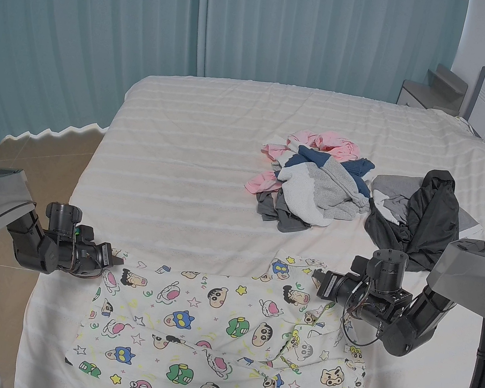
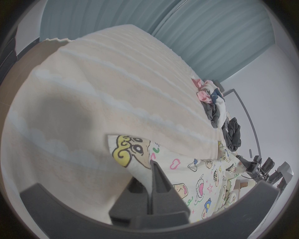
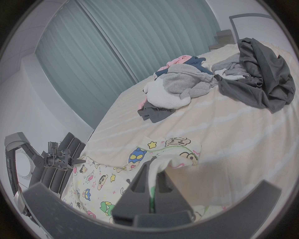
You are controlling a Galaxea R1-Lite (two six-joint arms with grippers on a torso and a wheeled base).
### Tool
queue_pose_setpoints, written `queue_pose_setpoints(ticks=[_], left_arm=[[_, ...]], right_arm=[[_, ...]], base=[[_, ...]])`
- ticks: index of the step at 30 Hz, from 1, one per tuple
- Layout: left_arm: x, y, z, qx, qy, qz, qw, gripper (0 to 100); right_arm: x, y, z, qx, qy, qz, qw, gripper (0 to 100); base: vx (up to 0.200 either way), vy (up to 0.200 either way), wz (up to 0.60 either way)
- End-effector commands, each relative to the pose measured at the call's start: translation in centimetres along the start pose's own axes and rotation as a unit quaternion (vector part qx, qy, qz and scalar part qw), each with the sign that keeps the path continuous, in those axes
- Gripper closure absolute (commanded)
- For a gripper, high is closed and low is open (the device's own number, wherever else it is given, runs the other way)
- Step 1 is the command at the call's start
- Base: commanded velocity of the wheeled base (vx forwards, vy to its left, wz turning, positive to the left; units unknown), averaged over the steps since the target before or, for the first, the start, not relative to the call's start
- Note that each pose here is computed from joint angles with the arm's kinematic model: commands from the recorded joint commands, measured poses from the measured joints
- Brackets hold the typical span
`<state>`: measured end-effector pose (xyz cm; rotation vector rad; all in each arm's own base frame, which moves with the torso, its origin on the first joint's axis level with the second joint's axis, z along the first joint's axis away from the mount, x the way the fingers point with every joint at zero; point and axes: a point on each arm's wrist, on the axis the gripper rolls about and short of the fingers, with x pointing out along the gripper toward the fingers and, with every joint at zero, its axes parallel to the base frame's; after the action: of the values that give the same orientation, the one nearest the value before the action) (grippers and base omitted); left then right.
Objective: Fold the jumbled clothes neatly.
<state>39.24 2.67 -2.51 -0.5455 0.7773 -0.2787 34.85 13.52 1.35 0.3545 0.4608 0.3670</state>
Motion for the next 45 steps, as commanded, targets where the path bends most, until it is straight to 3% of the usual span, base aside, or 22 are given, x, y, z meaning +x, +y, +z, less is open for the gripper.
queue_pose_setpoints(ticks=[1,11,26,37,45], left_arm=[[-1.8,-0.2,0.7,0.003,-0.025,0.001,0.9997,100],[-4.3,-1.3,0.6,0.036,-0.090,-0.018,0.9952,100],[-7.0,-1.7,1.3,0.038,-0.116,-0.012,0.9924,100],[-8.4,-2.0,-1.1,0.040,-0.106,-0.013,0.9934,100],[-9.2,-1.6,-4.4,0.059,-0.076,-0.003,0.9953,100]], right_arm=[[0.0,0.0,0.1,0.001,-0.010,-0.002,0.9999,100],[-0.2,0.0,0.6,0.021,-0.033,0.005,0.9992,100],[-1.5,-1.2,1.4,0.028,-0.039,-0.007,0.9988,100],[-3.6,-0.9,-0.6,0.015,0.003,0.023,0.9996,100],[-5.3,-1.4,-2.2,-0.027,0.011,0.028,0.9992,100]], base=[[0.000,0.000,0.00],[0.000,0.000,0.00],[0.000,0.000,0.00],[0.000,0.000,0.00],[0.000,0.000,0.00]])
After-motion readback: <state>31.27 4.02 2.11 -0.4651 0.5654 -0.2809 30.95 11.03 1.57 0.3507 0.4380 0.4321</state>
